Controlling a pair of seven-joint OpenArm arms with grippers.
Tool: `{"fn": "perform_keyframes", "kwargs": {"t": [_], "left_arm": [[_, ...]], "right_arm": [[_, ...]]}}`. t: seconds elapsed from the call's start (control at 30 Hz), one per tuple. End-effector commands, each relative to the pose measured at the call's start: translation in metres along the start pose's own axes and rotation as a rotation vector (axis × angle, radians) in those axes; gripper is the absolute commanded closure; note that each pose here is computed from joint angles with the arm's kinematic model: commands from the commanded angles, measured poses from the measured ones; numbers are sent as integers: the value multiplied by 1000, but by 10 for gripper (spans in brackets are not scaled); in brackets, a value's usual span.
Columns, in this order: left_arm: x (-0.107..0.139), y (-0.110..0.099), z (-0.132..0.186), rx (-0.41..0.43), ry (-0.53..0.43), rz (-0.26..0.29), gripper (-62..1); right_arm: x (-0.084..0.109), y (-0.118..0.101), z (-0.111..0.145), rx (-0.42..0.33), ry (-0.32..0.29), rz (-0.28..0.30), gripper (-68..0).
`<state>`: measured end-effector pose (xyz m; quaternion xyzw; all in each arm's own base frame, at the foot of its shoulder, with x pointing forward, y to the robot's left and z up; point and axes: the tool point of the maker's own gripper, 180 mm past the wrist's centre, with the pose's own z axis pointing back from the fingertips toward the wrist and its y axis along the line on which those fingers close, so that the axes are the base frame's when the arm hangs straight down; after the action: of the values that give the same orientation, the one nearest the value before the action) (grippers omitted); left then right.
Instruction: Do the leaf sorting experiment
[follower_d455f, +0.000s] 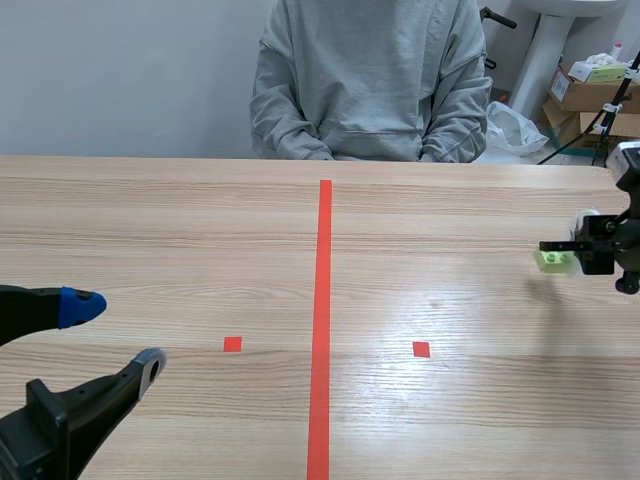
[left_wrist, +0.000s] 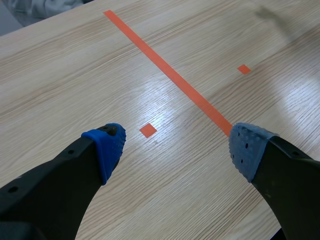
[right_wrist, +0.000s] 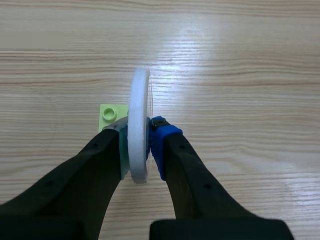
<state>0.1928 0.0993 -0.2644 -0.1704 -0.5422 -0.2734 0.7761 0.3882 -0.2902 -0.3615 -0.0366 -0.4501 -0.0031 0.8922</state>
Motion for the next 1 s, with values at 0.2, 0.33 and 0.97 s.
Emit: {"fn": "perform_keyframes", "kwargs": {"t": [0.2, 0.33, 0.97], "left_arm": [[11, -1, -1, 1, -39, 5, -454], [11, -1, -1, 1, -40, 5, -454], [10, -1, -1, 1, -36, 5, -454]], "right_arm": [[13, -21, -10, -53, -36, -81, -20], [14, -25, -9, -61, -43, -93, -76], [-5, -20, -8, -34, 71, -43, -581]]}}
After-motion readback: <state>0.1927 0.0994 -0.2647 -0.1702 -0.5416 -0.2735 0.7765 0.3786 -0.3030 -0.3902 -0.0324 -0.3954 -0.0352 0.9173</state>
